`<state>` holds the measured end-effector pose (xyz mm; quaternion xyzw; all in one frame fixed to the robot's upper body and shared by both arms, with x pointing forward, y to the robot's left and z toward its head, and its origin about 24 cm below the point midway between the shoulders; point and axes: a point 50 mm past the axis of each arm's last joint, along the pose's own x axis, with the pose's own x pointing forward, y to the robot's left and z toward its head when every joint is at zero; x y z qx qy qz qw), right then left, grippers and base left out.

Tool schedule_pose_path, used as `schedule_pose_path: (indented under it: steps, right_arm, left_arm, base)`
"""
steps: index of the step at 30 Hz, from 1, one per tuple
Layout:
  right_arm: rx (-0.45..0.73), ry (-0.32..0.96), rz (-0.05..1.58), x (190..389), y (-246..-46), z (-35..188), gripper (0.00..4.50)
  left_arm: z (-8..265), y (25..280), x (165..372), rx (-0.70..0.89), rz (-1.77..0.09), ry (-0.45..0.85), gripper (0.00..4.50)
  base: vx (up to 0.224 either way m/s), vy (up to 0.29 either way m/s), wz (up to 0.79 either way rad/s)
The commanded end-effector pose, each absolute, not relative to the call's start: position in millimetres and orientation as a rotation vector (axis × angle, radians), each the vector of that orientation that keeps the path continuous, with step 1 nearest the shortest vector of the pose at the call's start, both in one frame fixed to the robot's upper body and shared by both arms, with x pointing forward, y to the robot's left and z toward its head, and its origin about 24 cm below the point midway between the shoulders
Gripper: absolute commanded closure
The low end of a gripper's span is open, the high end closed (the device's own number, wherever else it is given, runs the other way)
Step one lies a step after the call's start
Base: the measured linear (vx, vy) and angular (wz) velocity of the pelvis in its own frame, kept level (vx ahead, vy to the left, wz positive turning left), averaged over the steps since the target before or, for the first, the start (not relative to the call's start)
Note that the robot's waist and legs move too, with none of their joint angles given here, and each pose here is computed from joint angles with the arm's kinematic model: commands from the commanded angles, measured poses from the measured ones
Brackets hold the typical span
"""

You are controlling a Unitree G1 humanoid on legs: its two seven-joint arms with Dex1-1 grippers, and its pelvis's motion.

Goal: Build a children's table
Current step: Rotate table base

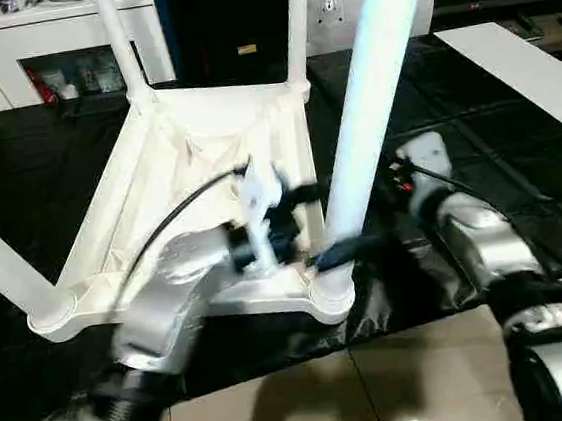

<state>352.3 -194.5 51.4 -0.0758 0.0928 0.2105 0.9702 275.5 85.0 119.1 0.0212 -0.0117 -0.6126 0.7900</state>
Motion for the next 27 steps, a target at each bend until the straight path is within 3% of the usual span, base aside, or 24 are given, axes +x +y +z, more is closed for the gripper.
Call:
schedule_pose_path:
  steps: [1, 5, 6, 11, 17, 27]
  right_arm:
    - [-0.181, 0.178, 0.45, 349.1, -202.9, 57.3, 0.0]
    - [-0.226, 0.176, 0.508, 342.3, -212.6, 61.3, 0.0]
    - [-0.235, 0.175, 0.521, 340.9, -214.0, 62.2, 0.0]
    - [-0.29, 0.173, 0.673, 326.2, -218.8, 69.5, 0.0]
    - [-0.364, 0.207, 0.851, 307.7, -219.4, 73.7, 0.0]
    - [-0.373, 0.229, 0.952, 287.0, -229.2, 79.3, 0.0]
  left_arm:
    - [111.3, 97.6, 274.8, 0.097, -1.337, 0.025, 0.05]
    - [105.9, 114.2, 277.5, 0.144, -1.342, 0.071, 0.05]
    - [105.2, 116.7, 277.9, 0.151, -1.345, 0.079, 0.32]
    - [96.5, 128.4, 280.1, 0.272, -1.388, 0.162, 0.58]
    - [85.5, 126.1, 288.4, 0.399, -1.43, 0.226, 1.04]
    - [77.6, 123.1, 296.6, 0.501, -1.504, 0.297, 1.7]
  base:
    - [0.0, 0.0, 0.0]
    - [0.0, 0.0, 0.0]
    - [0.0, 0.0, 0.0]
    - [0.0, 0.0, 0.0]
    - [0.0, 0.0, 0.0]
    - [0.0, 0.0, 0.0]
